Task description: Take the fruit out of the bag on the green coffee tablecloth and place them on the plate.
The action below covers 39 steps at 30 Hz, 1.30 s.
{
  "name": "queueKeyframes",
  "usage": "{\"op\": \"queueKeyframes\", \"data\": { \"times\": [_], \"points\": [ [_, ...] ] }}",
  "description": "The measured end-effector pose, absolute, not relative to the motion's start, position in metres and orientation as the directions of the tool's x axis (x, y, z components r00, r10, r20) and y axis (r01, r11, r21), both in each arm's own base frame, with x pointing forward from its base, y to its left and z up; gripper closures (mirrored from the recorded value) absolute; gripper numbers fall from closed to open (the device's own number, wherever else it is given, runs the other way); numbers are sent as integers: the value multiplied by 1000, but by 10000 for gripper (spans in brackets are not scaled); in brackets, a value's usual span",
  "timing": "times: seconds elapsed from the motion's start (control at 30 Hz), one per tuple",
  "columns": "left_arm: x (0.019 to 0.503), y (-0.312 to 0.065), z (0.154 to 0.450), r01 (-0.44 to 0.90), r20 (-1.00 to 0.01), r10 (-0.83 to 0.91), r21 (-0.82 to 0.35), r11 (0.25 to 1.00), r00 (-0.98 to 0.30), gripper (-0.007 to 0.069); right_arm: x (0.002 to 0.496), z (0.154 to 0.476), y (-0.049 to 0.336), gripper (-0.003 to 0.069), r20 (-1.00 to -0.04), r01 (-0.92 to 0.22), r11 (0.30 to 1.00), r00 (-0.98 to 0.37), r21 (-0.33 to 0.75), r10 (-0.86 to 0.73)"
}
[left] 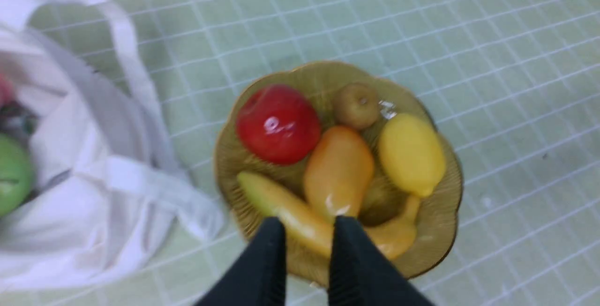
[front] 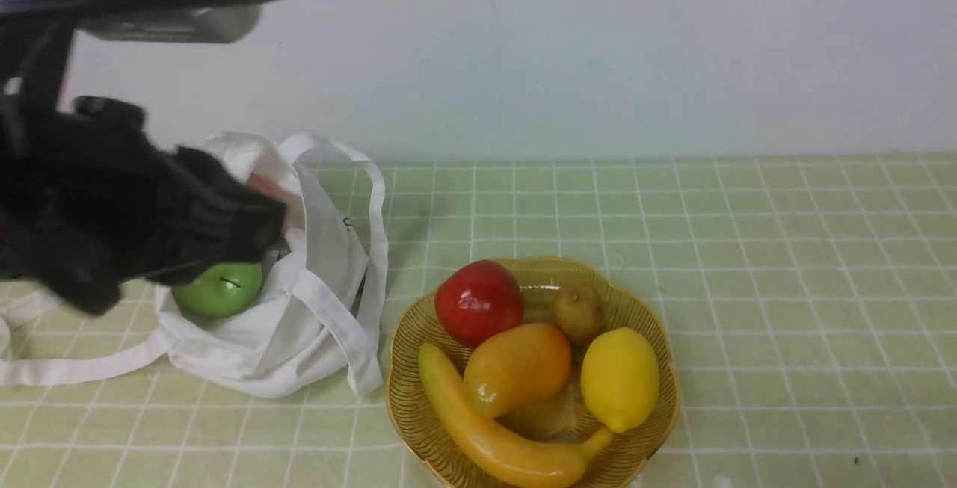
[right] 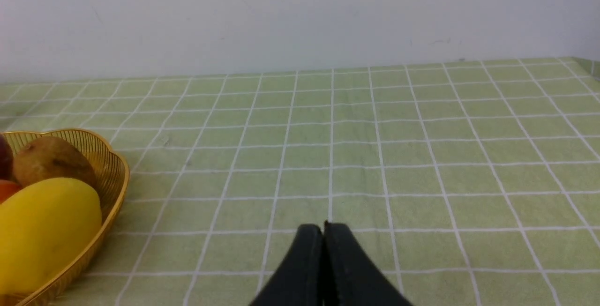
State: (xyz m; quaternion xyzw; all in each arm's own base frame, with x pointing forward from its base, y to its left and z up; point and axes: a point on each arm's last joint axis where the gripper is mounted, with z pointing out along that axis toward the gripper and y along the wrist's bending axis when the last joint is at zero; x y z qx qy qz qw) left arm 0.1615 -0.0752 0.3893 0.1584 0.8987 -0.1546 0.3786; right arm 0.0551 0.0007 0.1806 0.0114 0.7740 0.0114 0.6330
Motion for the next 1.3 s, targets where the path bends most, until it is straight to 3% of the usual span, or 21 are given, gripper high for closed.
{"op": "queueKeyframes", "data": {
  "times": [0.13, 0.27, 0.47, 0.8, 1.1, 1.3],
  "points": [
    [122, -47, 399, 356, -724, 216, -44, 934, -656, 627, 55, 181, 1, 674, -980, 3, 999, -198, 32, 32],
    [91, -31, 401, 292, -741, 178, -26, 956, -648, 633, 55, 181, 1, 674, -980, 3, 999, -198, 32, 32],
    [36, -10, 352, 255, -806, 100, -65, 965, -583, 633, 55, 181, 1, 674, -980, 3, 999, -198, 32, 32],
    [27, -8, 287, 253, -944, -109, -193, 948, -311, 633, 55, 181, 1, 674, -980, 3, 999, -198, 32, 32],
    [37, -11, 253, 240, -926, -85, -184, 953, -368, 633, 55, 181, 1, 674, -980, 3, 999, -198, 32, 32],
    [39, -7, 251, 221, -938, -28, -111, 969, -347, 633, 55, 181, 1, 674, -980, 3, 999, -198, 32, 32]
  ]
}}
